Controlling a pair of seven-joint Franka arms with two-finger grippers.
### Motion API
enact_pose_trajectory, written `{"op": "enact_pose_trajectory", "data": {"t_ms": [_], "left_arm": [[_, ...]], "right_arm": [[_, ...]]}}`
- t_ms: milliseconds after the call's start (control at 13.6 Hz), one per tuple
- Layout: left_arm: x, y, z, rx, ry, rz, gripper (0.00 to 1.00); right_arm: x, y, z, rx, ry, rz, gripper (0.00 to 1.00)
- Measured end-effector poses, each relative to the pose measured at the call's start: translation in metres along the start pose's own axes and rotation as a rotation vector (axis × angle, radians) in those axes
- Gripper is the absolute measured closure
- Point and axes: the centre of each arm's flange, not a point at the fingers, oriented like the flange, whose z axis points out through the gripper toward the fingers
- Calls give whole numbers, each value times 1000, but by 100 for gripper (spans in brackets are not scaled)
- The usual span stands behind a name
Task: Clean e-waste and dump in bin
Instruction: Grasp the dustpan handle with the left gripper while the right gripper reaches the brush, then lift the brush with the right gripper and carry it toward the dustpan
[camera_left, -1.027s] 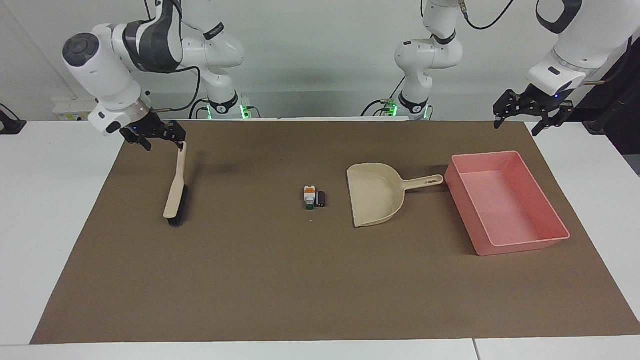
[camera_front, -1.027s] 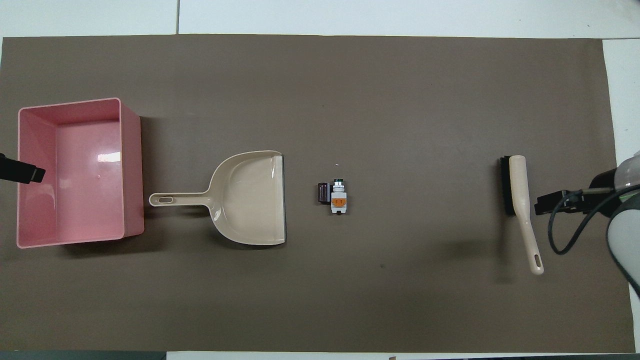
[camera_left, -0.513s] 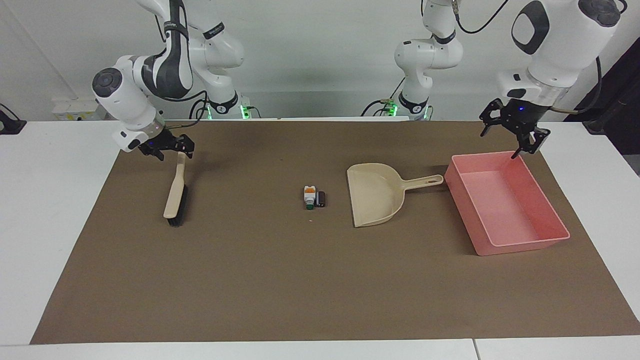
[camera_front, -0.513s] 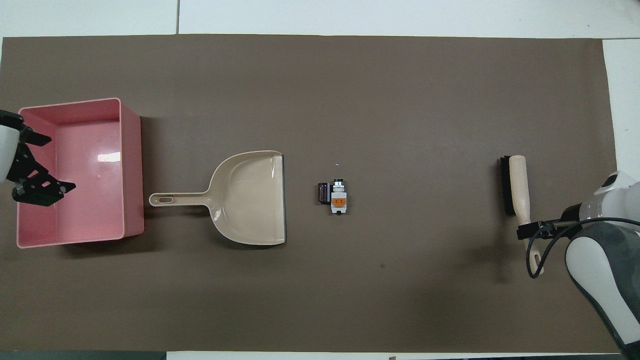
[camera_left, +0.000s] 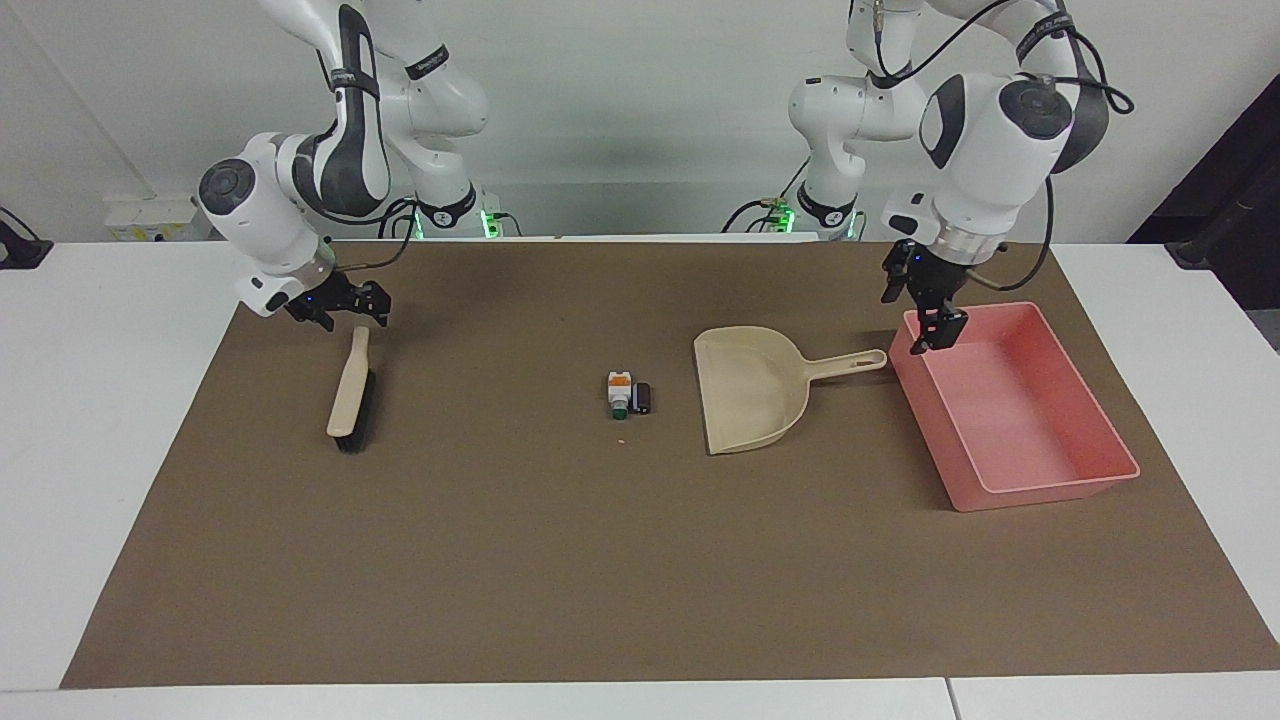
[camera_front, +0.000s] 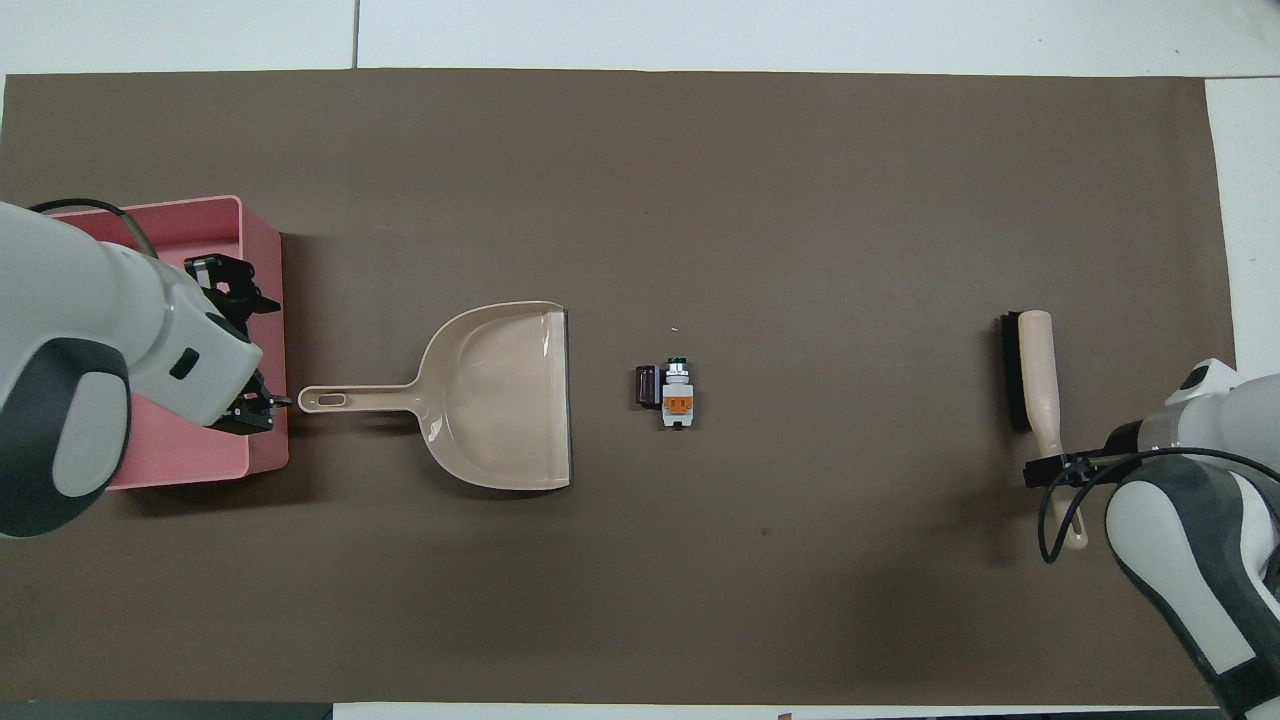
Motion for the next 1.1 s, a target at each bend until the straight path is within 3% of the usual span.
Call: {"op": "enact_pose_trajectory", "data": {"t_ms": [73, 147, 220, 587, 733, 880, 1100], "left_arm": [[7, 2, 16, -2, -1, 10, 1], [14, 3, 32, -8, -3, 18, 1], [21, 4, 46, -15, -6, 23, 1], [39, 11, 103, -21, -11, -23, 1], [38, 16, 112, -29, -14, -36, 1], [37, 21, 118, -42, -20, -38, 2], [38, 29, 125, -56, -26, -33, 4]], "right_arm": [[1, 0, 2, 0, -2, -7, 13], [1, 0, 3, 0, -3, -8, 13], [1, 0, 3, 0, -3, -9, 22], [1, 0, 2, -1, 1, -10, 28], [1, 0, 2, -1, 1, -11, 32], [1, 0, 3, -1, 0, -11, 44], [1, 0, 3, -1, -1, -12, 50]]}}
